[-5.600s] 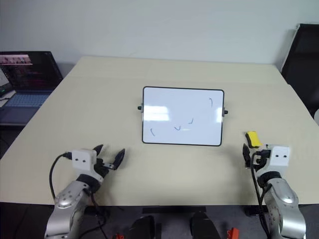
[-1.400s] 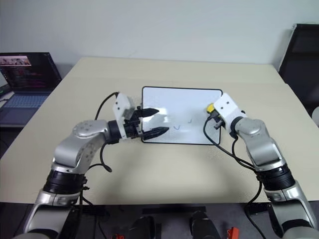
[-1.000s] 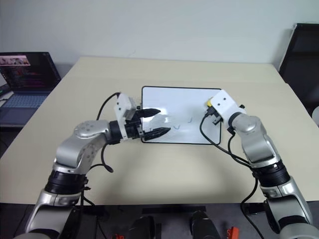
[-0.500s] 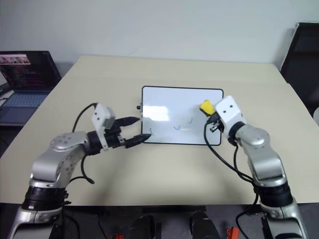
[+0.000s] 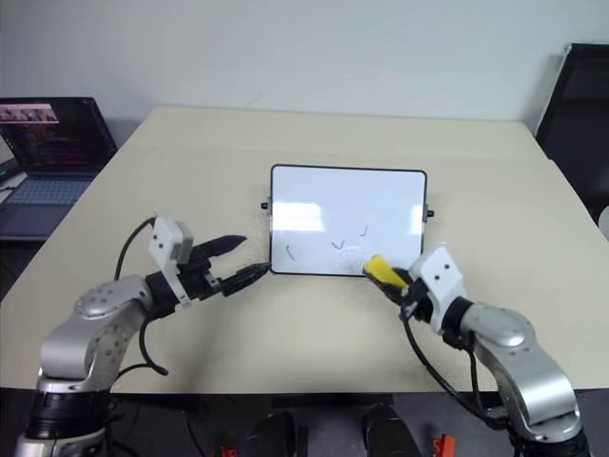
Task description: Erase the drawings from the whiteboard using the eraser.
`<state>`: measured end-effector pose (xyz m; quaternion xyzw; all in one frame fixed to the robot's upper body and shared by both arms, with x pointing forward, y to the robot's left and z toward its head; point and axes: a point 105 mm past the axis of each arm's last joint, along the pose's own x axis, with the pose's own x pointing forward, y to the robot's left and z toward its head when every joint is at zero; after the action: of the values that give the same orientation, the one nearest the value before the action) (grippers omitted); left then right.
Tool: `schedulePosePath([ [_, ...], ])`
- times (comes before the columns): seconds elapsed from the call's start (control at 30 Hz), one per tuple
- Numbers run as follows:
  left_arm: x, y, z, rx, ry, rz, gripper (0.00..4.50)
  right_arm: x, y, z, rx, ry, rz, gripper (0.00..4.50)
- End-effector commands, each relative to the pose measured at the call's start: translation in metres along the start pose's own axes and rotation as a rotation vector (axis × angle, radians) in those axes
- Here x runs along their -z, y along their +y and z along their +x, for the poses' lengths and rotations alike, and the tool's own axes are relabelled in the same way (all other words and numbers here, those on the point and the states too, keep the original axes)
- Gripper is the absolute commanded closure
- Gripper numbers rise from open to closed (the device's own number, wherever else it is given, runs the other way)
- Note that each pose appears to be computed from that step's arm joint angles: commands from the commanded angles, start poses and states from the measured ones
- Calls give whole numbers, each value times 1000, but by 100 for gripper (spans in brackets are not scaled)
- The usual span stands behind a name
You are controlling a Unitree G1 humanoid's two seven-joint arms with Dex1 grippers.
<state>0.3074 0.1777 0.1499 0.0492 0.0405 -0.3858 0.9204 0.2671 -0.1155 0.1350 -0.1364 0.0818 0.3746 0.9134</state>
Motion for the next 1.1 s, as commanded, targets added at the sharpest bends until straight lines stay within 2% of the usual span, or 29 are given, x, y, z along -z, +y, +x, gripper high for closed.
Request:
schedulePosePath([
  [0.03,-16,-4,-6,-1,-46,58,0,-12,3,0,0,-40,-59,341],
  [0.23,-7,-8,-11,2,-10,95,0,-15,-1,7,41,-48,-105,341],
  [0.43,-3,-5,-11,-30,-6,102,0,-32,-19,20,141,-89,-204,341],
  [0.6,-11,-5,-5,-15,-45,111,0,-48,-37,51,231,-103,-336,341],
  [0.77,-11,-9,2,12,-50,129,0,-54,-50,78,299,-103,-348,341],
  [0.97,-12,-12,6,28,-58,131,0,-13,-48,91,249,64,-326,341],
  [1.1,-11,-12,6,27,-60,127,0,0,-31,92,173,71,-323,341],
])
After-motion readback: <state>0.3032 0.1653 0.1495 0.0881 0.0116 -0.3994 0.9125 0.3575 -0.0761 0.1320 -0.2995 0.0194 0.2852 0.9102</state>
